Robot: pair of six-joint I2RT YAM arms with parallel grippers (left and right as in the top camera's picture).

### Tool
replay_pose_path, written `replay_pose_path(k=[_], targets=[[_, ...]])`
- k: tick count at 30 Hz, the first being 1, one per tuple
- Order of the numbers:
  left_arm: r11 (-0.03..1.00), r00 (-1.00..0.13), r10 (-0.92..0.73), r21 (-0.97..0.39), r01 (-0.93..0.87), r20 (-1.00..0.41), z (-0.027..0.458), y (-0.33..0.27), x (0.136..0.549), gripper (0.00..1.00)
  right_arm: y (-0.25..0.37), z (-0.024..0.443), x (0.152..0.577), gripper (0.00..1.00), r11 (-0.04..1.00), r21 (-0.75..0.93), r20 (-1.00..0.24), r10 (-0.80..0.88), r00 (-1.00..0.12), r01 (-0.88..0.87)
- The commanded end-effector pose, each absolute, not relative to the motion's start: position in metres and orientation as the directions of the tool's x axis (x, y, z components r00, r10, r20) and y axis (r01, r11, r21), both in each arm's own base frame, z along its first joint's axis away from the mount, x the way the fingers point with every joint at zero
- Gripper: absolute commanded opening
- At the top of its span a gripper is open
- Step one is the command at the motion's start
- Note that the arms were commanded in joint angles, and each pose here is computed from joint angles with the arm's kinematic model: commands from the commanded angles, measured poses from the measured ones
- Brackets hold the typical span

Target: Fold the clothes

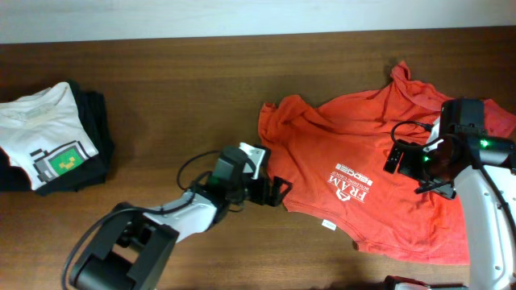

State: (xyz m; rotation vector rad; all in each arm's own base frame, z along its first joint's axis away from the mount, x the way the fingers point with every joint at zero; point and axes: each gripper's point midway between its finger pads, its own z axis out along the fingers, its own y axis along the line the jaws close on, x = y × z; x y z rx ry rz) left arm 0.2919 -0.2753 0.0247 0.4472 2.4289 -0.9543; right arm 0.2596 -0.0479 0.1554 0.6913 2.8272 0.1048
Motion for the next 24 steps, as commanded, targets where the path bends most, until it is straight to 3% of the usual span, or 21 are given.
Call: replay_pose_path(k=[1, 2, 4, 5, 6, 11, 13, 15, 16, 17, 18, 19, 20, 22, 24], targets=[[0.759, -0.822, 0.101, -0.49, 0.428, -0.561, 0.001, -0.283, 0.295, 0.91, -0.052, 0.161, 0.26, 0.99, 0.886, 0.114, -0.225, 0.464, -0.857, 0.45], [0.75, -0.809, 0.097, -0.492, 0.443, -0.58, 0.004, -0.288, 0.297, 0.79, -0.052, 0.161, 0.26, 0.99, 0.886, 0.114, -0.225, 0.464, -0.857, 0.45], [0.752, -0.78, 0.073, -0.48, 0.452, -0.621, 0.01, -0.29, 0.306, 0.45, -0.052, 0.161, 0.259, 0.99, 0.886, 0.113, -0.222, 0.465, -0.857, 0.451], [0.78, -0.755, 0.045, -0.449, 0.435, -0.654, 0.013, -0.285, 0.318, 0.17, -0.053, 0.161, 0.258, 0.99, 0.886, 0.105, -0.22, 0.464, -0.858, 0.452], [0.813, -0.734, 0.012, -0.42, 0.402, -0.679, 0.016, -0.275, 0.331, 0.01, -0.054, 0.16, 0.256, 0.99, 0.885, 0.093, -0.219, 0.465, -0.858, 0.456], [0.903, -0.722, -0.052, -0.341, 0.261, -0.689, 0.037, -0.198, 0.379, 0.01, -0.064, 0.16, 0.254, 0.99, 0.88, 0.038, -0.231, 0.468, -0.853, 0.473], [0.967, -0.627, -0.121, -0.235, 0.102, -0.77, 0.095, -0.108, 0.438, 0.01, -0.064, 0.16, 0.254, 0.99, 0.88, 0.038, -0.231, 0.468, -0.853, 0.473], [0.976, -0.558, -0.179, -0.218, 0.003, -0.81, 0.14, -0.056, 0.472, 0.0, -0.064, 0.16, 0.254, 0.99, 0.88, 0.038, -0.23, 0.468, -0.853, 0.473], [0.974, -0.534, -0.216, -0.222, -0.055, -0.817, 0.162, -0.027, 0.486, 0.22, -0.064, 0.16, 0.254, 0.99, 0.88, 0.038, -0.23, 0.468, -0.853, 0.473], [0.97, -0.533, -0.236, -0.228, -0.083, -0.812, 0.175, -0.01, 0.492, 0.58, -0.064, 0.16, 0.254, 0.99, 0.88, 0.038, -0.23, 0.468, -0.853, 0.473], [0.967, -0.558, -0.251, -0.234, -0.103, -0.791, 0.177, 0.0, 0.489, 0.64, -0.064, 0.16, 0.254, 0.99, 0.88, 0.038, -0.23, 0.468, -0.853, 0.473], [0.963, -0.603, -0.26, -0.25, -0.102, -0.755, 0.169, 0.0, 0.482, 0.86, -0.064, 0.16, 0.254, 0.99, 0.88, 0.038, -0.23, 0.468, -0.853, 0.473], [0.958, -0.658, -0.262, -0.273, -0.089, -0.706, 0.157, -0.007, 0.471, 0.99, -0.064, 0.16, 0.254, 0.99, 0.88, 0.038, -0.23, 0.468, -0.853, 0.473], [0.934, -0.878, -0.249, -0.342, -0.106, -0.408, 0.108, -0.037, 0.403, 0.99, -0.064, 0.16, 0.253, 0.99, 0.88, 0.038, -0.228, 0.468, -0.854, 0.473], [0.933, -0.959, -0.224, -0.324, -0.16, -0.172, 0.086, -0.05, 0.345, 0.99, -0.064, 0.16, 0.253, 0.99, 0.881, 0.038, -0.228, 0.468, -0.854, 0.472]])
